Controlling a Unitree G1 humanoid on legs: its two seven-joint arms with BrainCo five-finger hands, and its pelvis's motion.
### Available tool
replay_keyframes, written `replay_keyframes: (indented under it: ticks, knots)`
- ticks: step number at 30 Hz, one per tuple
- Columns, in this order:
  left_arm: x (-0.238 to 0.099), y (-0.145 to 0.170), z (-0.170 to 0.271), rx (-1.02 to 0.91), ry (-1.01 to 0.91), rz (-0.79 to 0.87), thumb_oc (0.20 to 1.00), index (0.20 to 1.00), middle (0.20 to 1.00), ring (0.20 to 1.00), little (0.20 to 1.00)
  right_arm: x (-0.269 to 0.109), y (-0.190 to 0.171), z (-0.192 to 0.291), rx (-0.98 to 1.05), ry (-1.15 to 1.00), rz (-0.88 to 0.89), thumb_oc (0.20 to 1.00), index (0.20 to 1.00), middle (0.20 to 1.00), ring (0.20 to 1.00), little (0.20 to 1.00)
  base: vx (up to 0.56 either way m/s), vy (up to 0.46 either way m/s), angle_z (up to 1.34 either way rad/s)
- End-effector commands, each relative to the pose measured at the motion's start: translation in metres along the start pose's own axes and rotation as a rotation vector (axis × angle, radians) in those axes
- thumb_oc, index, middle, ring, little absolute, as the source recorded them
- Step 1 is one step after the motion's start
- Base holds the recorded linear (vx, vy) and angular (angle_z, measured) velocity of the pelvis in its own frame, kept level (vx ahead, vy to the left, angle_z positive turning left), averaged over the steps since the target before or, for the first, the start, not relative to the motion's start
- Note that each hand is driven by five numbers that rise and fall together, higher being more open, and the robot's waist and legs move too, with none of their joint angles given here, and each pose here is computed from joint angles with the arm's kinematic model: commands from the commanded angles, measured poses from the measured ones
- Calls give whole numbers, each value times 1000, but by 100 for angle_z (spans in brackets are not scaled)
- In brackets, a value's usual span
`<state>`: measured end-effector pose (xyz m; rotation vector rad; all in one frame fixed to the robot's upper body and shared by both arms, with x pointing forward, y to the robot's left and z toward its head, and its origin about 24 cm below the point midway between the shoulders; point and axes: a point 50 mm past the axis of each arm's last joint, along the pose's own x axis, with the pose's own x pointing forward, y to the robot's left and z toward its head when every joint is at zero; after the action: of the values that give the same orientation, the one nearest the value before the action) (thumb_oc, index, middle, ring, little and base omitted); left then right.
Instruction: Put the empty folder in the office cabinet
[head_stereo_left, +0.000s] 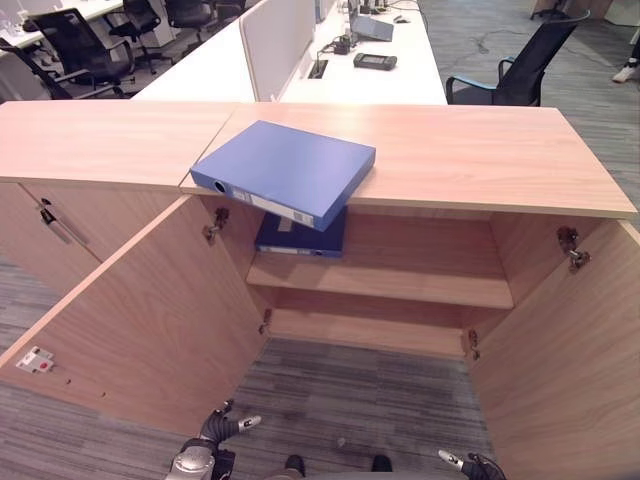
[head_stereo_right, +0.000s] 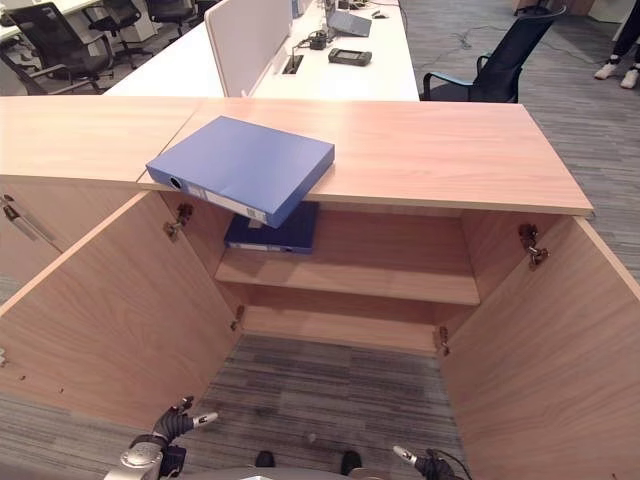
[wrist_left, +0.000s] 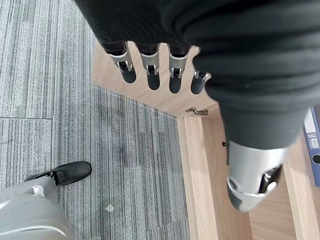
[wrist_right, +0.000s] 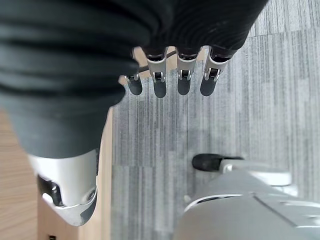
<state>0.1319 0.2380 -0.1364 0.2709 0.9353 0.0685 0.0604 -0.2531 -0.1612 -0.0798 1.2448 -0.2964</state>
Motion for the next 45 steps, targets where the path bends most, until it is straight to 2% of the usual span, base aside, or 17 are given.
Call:
replay_keyframes:
  ticks: [1, 6, 12, 17, 18, 24, 29, 31, 32, 34, 45]
  knots:
    - [9, 2, 34, 54, -108, 0, 1000, 1000, 1000, 1000, 1000, 0, -13, -5, -84, 43, -32, 1000, 1000, 1000, 1000, 1000, -31, 0, -1]
    - [9, 8, 35, 65, -117, 8, 1000, 1000, 1000, 1000, 1000, -11, -31, -52, -130, 232, -89, 1000, 1000, 1000, 1000, 1000, 0, -2, -3]
    - [8, 16, 31, 54, -106, 22, 1000, 1000, 1000, 1000, 1000, -28, -59, -92, -40, 377, -173, 1000, 1000, 1000, 1000, 1000, 11, -1, -5]
    - [7, 22, 33, 50, -114, 35, 1000, 1000, 1000, 1000, 1000, -34, -79, -96, 50, 391, -238, 1000, 1000, 1000, 1000, 1000, -4, -2, -6]
    - [7, 25, 34, 43, -119, 42, 1000, 1000, 1000, 1000, 1000, -35, -92, -90, 121, 360, -287, 1000, 1000, 1000, 1000, 1000, 0, 0, 0]
    - [6, 26, 34, 43, -127, 43, 1000, 1000, 1000, 1000, 1000, -29, -101, -68, 99, 269, -302, 1000, 1000, 1000, 1000, 1000, 0, 0, 0]
    - [2, 25, 33, 72, -146, 40, 1000, 1000, 1000, 1000, 1000, -12, -83, 11, -144, -72, -226, 1000, 1000, 1000, 1000, 1000, -1, 11, -5]
    - [1, 25, 30, 75, -142, 41, 1000, 1000, 1000, 1000, 1000, -14, -81, 27, -184, -149, -217, 1000, 1000, 1000, 1000, 1000, 3, 19, -11]
    - [-1, 25, 27, 76, -140, 40, 1000, 1000, 1000, 1000, 1000, -19, -76, 56, -227, -291, -194, 1000, 1000, 1000, 1000, 1000, 4, 28, -6]
    - [-2, 21, 23, 73, -131, 33, 1000, 1000, 1000, 1000, 1000, -27, -56, 84, -257, -436, -118, 1000, 1000, 1000, 1000, 1000, 6, 27, -5]
    - [-1, 11, 29, 87, -164, 17, 1000, 1000, 1000, 1000, 1000, -62, 5, 143, -339, -778, 139, 1000, 1000, 1000, 1000, 1000, -1, 2, -1]
